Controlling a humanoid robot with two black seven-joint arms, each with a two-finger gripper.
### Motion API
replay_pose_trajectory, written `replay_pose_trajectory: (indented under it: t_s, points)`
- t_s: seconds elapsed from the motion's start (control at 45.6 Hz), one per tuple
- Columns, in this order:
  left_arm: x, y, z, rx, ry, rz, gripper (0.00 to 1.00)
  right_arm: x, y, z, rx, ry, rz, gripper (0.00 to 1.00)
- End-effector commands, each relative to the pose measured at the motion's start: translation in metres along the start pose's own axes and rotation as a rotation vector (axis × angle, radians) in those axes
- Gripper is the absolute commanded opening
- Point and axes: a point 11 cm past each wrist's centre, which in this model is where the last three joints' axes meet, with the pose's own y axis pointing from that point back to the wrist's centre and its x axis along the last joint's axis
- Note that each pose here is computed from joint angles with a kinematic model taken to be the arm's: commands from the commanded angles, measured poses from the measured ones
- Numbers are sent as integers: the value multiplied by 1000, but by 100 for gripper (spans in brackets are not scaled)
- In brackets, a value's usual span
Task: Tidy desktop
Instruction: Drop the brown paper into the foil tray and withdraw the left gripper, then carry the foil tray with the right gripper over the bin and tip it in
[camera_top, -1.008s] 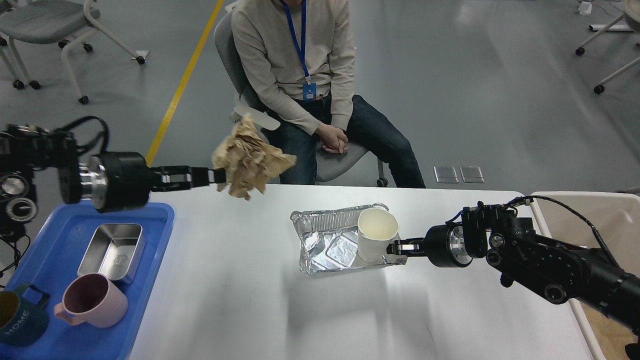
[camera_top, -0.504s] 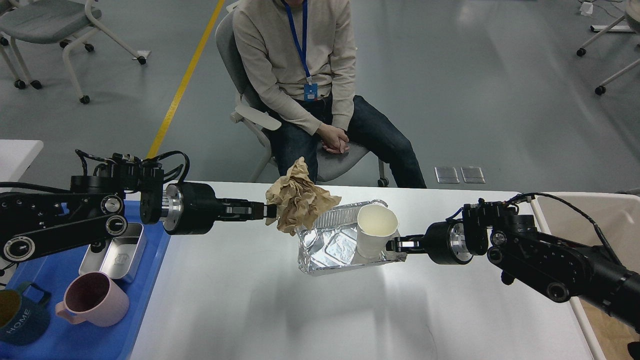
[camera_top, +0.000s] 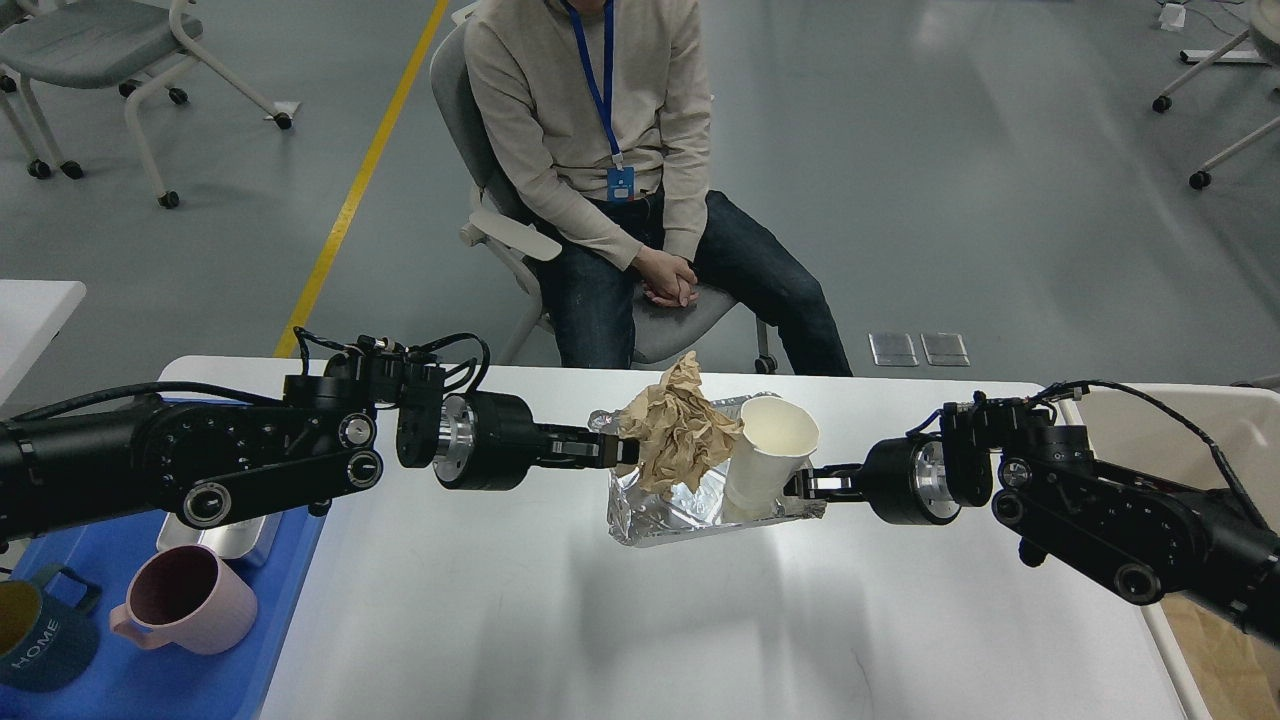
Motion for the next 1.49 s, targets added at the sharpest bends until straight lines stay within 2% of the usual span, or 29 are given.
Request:
replay_pose_trajectory:
  t_s: [0.0, 0.066, 0.131, 0.263, 0.372, 0.482, 0.57, 0.811, 0.964, 1.073, 1.205, 1.314, 1.468]
  points:
    - [-5, -12, 11, -25, -8, -20, 3, 0, -1, -2, 4, 1, -2, 0]
    - [-6, -13, 12, -26, -8, -22, 6, 0, -1, -2, 4, 1, -1, 0]
    - [-6, -13, 11, -22, -9, -22, 14, 0, -1, -1, 3, 1, -1, 0]
    - [-6, -11, 8, -14, -5, -23, 39, 0, 0, -1, 2, 1, 1, 0]
    - [-5, -7, 3, -2, 5, -15, 55, 0, 0, 0, 1, 0, 0, 0]
    - [4, 0, -1, 2, 28, 17, 84, -1, -1, 0, 1, -1, -1, 0]
    - [23, 10, 3, -23, 60, 86, 94, 0, 0, 0, 2, -2, 1, 0]
    - [81, 53, -4, -76, 176, 420, 96, 0, 1, 2, 1, -13, 9, 0]
    - [97, 75, -17, -139, 357, 576, 96, 1, 2, 2, 1, -13, 12, 0]
    - [98, 83, -25, -192, 508, 630, 96, 7, 6, 5, 0, -27, 34, 0]
    - [100, 95, -55, -178, 659, 683, 96, 13, 19, 19, -22, -54, 69, 0]
    - [107, 108, -80, -189, 863, 714, 96, 19, 39, 39, -53, -99, 121, 0]
    - [112, 126, -120, -123, 1128, 744, 96, 21, 74, 72, -86, -212, 221, 0]
